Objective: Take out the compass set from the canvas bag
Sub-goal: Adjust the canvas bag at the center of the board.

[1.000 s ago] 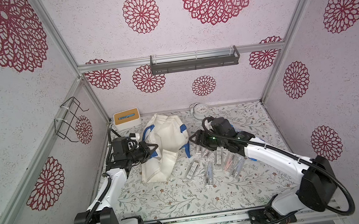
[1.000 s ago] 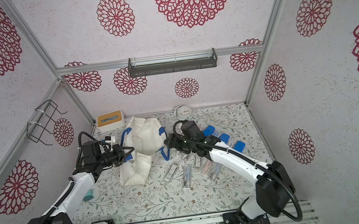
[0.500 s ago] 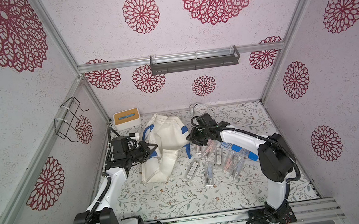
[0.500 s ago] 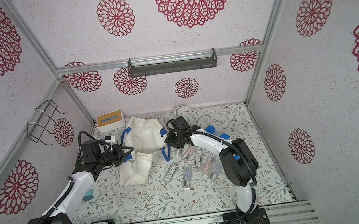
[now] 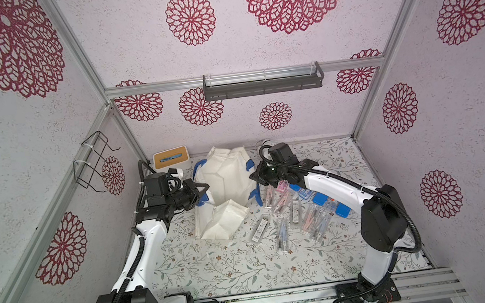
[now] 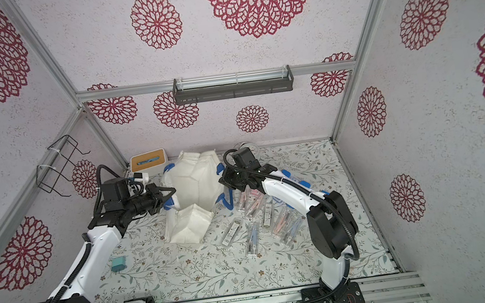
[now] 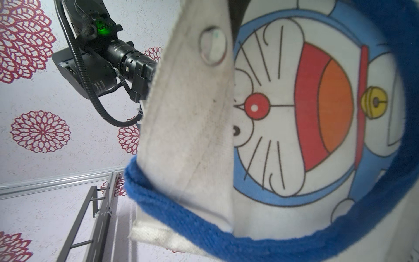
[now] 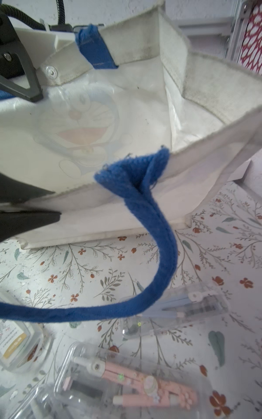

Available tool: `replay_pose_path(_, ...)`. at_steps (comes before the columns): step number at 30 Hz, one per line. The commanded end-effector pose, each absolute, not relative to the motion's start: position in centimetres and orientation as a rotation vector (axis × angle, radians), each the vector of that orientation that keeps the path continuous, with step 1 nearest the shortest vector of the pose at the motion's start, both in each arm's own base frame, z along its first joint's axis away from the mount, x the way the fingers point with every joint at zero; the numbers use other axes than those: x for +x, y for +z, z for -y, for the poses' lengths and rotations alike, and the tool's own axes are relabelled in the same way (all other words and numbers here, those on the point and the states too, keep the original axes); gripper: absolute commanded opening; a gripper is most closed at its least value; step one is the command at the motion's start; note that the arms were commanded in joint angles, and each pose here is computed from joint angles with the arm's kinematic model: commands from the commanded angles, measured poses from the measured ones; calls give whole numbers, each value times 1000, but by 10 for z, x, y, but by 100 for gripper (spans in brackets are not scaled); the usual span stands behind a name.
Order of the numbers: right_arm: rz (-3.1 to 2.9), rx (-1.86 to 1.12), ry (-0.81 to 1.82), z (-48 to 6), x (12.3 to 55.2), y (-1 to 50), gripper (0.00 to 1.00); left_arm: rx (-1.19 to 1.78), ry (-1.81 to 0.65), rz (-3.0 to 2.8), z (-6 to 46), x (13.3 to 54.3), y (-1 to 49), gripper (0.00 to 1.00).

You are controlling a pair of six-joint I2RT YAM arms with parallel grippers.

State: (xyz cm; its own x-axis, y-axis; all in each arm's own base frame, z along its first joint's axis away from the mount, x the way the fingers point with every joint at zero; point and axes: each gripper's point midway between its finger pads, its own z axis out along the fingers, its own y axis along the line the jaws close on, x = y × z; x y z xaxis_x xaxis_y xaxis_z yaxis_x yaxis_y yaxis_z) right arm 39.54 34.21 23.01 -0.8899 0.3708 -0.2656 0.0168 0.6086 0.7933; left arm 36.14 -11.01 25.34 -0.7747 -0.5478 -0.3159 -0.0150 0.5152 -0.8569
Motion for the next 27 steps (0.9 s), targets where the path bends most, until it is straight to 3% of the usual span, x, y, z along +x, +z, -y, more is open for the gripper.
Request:
replay_pose_path(1,-2357,270,1222,-330,397,266,0,-393,-1237,-2159,116,365,273,0)
replay_pose_path(12,-2353,284,1237,-322,404,276,0,-419,-1220,-2234,129,369,241,0)
replay_pose_path(22,-2432,317,1171,-316,401,253,0,-470,-1196,-2295,127,375,214,0)
replay_pose_path(23,-2438,319,1169,-316,401,250,0,-474,-1180,-2310,126,375,213,3)
replay_pose_path(24,-2444,319,1169,-317,400,247,1,-479,-1152,-2327,123,375,213,16)
replay_pose_path(27,-2437,306,1158,-315,400,245,28,-504,-1000,-2384,109,371,217,78)
